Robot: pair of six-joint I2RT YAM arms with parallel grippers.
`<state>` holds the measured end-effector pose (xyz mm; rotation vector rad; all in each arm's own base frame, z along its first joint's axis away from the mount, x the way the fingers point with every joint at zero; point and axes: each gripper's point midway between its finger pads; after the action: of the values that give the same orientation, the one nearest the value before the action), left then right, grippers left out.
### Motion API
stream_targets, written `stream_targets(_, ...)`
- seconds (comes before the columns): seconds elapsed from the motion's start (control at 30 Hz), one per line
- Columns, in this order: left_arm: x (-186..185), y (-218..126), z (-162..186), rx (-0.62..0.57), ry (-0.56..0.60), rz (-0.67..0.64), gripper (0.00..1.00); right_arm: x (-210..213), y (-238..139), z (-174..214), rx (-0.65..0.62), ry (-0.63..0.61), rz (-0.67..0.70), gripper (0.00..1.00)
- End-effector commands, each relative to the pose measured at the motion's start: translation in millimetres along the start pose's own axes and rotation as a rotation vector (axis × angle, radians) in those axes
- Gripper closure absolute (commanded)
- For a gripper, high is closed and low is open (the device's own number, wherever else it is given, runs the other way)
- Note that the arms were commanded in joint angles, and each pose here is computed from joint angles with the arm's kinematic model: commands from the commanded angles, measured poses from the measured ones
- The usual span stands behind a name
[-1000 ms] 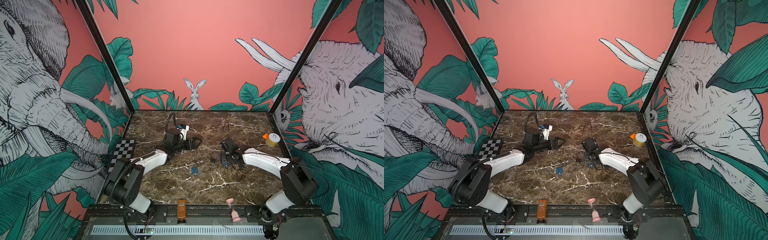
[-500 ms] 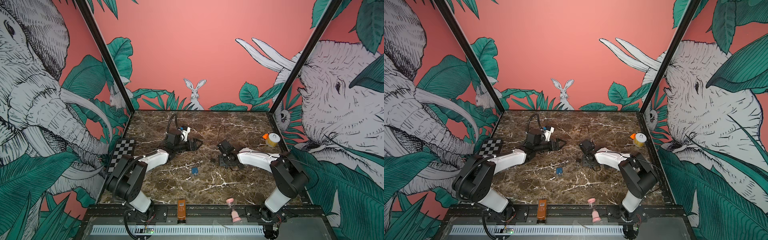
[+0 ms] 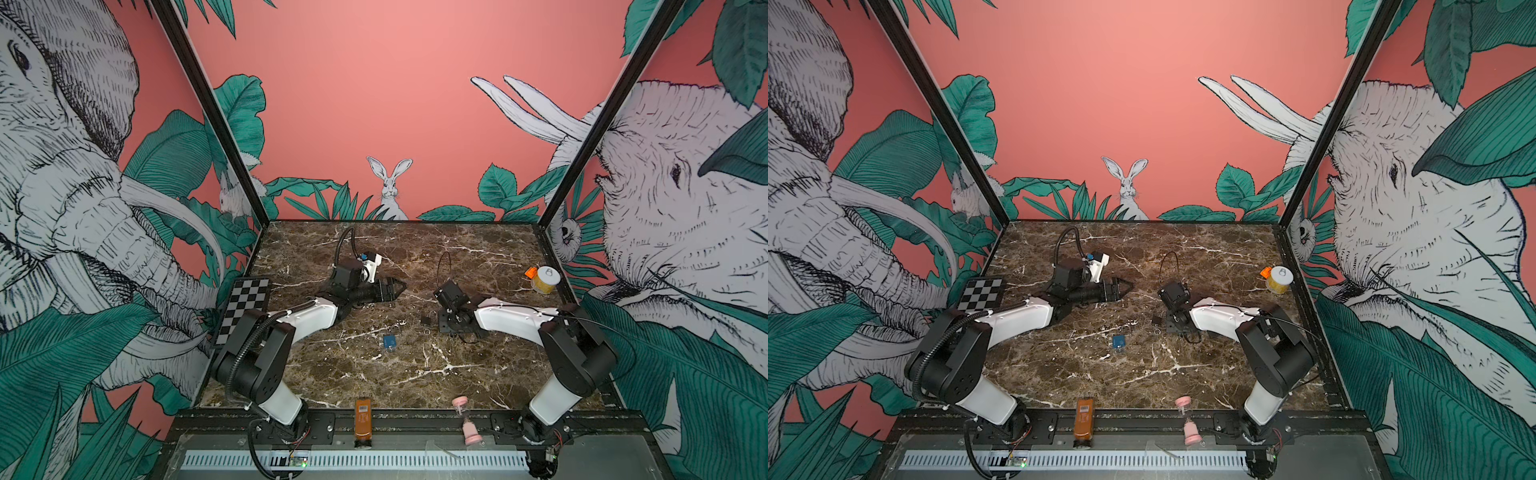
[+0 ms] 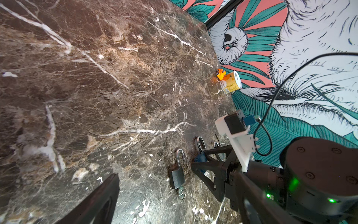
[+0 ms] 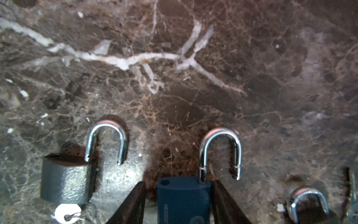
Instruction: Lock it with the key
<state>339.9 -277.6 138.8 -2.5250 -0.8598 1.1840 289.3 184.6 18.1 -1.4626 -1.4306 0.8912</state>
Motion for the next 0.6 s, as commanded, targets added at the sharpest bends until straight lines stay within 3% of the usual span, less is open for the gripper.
stream_targets(0.0,-7.7,-1.7,-13.1,-0.024,0.029,0.026,0.07,-9.5,3.8,17.7,0.046,-0.005,0.023,0.48)
stream_targets(0.47,-11.2,-7.5,-12.6,-0.031,0.042,0.026,0.08,-10.4,-3.1,26.8,0.054,-0.003,0.007,0.49)
stream_targets(0.57,-10.2,-8.3,-11.8,-0.034,0.045,0.022,0.08,-10.1,-1.9,28.1,0.054,-0.002,0.005,0.53)
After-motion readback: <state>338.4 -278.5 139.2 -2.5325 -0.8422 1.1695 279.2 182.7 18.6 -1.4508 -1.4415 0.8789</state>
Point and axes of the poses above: each gripper's point midway between its finger pads, its own y axis out along the fingers, its own x axis along the line the jaws close on, z = x × y, and after that the axes turned 7 degrees about y, right-handed
